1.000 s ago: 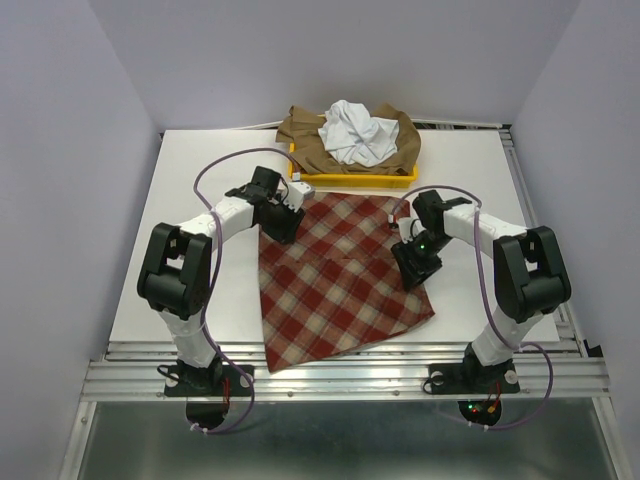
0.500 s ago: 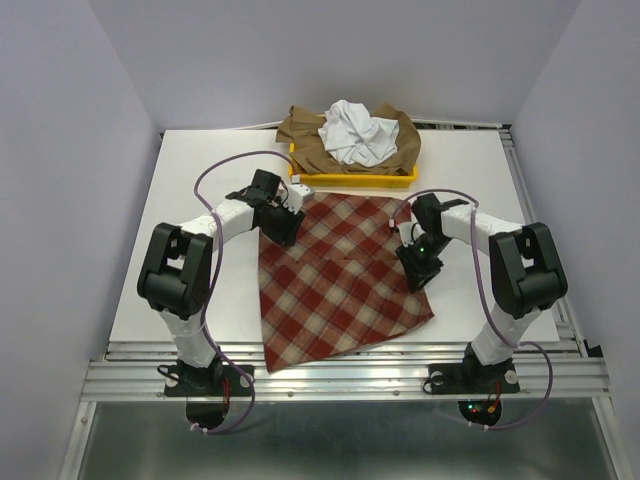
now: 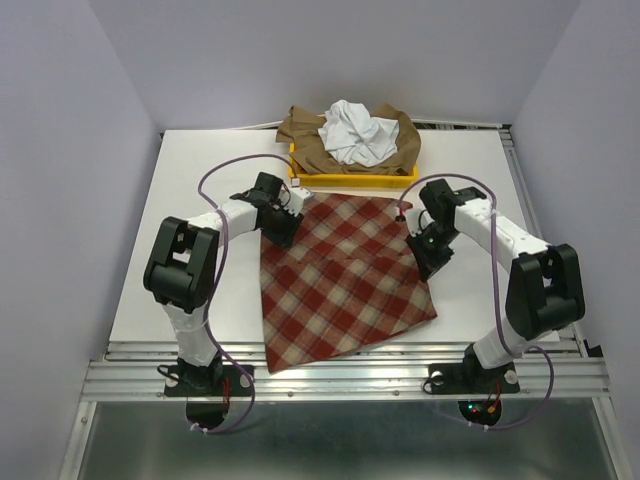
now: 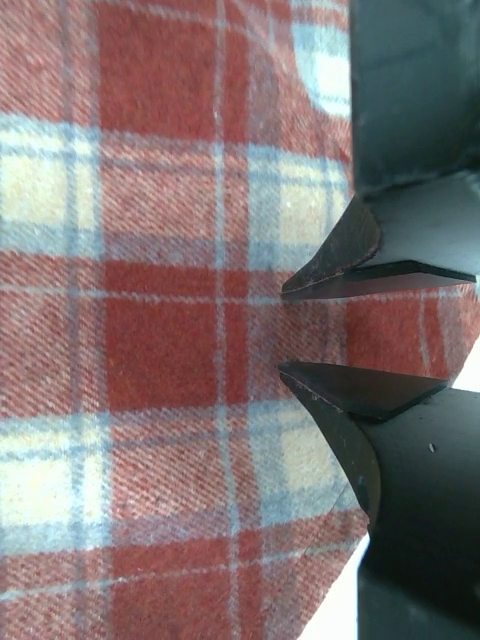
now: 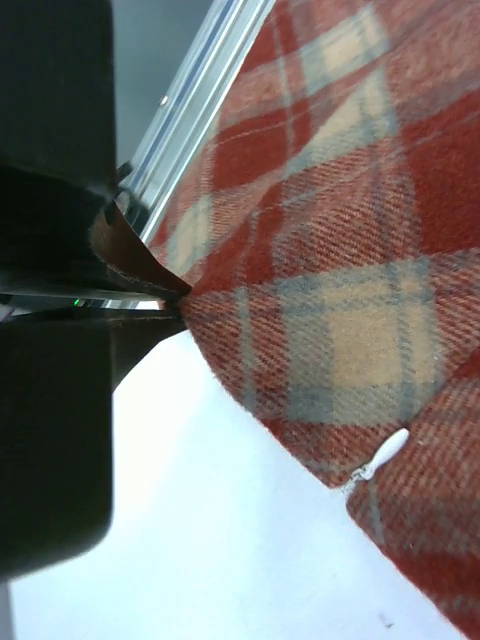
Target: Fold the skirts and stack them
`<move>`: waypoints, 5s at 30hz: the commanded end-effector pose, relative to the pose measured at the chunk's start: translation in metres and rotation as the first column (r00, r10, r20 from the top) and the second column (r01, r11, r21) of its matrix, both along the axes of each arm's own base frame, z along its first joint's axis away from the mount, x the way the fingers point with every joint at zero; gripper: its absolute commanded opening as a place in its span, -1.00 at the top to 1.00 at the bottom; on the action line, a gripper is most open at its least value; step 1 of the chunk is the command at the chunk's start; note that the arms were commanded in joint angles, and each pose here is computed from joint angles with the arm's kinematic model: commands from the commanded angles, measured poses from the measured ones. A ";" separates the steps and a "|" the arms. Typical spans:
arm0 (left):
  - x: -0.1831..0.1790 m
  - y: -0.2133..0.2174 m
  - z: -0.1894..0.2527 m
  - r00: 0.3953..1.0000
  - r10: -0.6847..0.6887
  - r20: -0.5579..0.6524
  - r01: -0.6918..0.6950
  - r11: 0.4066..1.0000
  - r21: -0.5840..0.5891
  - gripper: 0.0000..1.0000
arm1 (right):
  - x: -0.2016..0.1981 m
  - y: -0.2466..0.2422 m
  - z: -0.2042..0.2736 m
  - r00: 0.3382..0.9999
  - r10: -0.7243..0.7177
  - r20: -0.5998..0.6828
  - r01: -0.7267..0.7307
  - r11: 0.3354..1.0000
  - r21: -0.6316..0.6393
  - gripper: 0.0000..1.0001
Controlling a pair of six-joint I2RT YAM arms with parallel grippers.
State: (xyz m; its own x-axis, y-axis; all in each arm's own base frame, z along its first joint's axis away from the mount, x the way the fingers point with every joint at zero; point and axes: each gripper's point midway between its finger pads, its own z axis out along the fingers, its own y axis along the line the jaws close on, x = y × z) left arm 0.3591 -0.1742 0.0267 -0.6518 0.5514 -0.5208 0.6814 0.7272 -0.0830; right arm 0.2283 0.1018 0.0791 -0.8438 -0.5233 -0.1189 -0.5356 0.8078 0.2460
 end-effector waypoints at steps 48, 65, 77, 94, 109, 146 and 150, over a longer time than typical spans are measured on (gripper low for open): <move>-0.085 0.021 0.058 0.851 -0.520 -0.070 0.521 0.854 -0.012 0.00 | 0.084 0.051 0.052 0.855 0.387 0.346 -0.424 0.905 0.035 -0.31; 0.100 0.042 0.084 0.901 -0.404 0.159 0.400 0.915 0.057 -0.09 | 0.205 0.027 -0.014 0.846 0.369 0.384 -0.394 0.919 -0.014 -0.09; 0.109 0.047 0.018 0.917 -0.390 0.078 0.385 0.920 0.072 -0.08 | 0.191 0.022 -0.055 0.858 0.404 0.318 -0.422 0.906 -0.014 0.09; 0.082 0.048 -0.003 0.883 -0.470 0.002 0.470 0.882 0.034 0.51 | 0.188 0.022 -0.054 0.846 0.431 0.314 -0.451 0.892 -0.008 0.97; 0.110 0.061 0.041 0.902 -0.425 0.072 0.421 0.905 0.062 1.00 | 0.210 0.013 -0.004 0.892 0.280 0.354 -0.324 0.944 0.069 -0.09; 0.097 0.081 -0.001 0.959 -0.245 -0.142 0.158 0.879 -0.451 0.06 | 0.172 0.014 -0.068 0.996 0.039 -0.076 0.013 0.812 0.583 -0.27; 0.096 0.086 -0.008 0.963 -0.219 -0.159 0.125 0.880 -0.458 0.05 | 0.164 0.011 -0.073 0.996 0.035 -0.088 0.024 0.806 0.592 -0.33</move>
State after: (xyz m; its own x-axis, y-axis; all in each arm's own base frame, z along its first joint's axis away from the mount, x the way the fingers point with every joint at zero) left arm 0.4631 -0.0947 0.0345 -0.6257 0.4276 -0.6525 0.7753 0.4337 -0.4592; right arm 0.4048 0.1247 0.0367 -0.8613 -0.3401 -0.3775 -0.5028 0.4631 0.7299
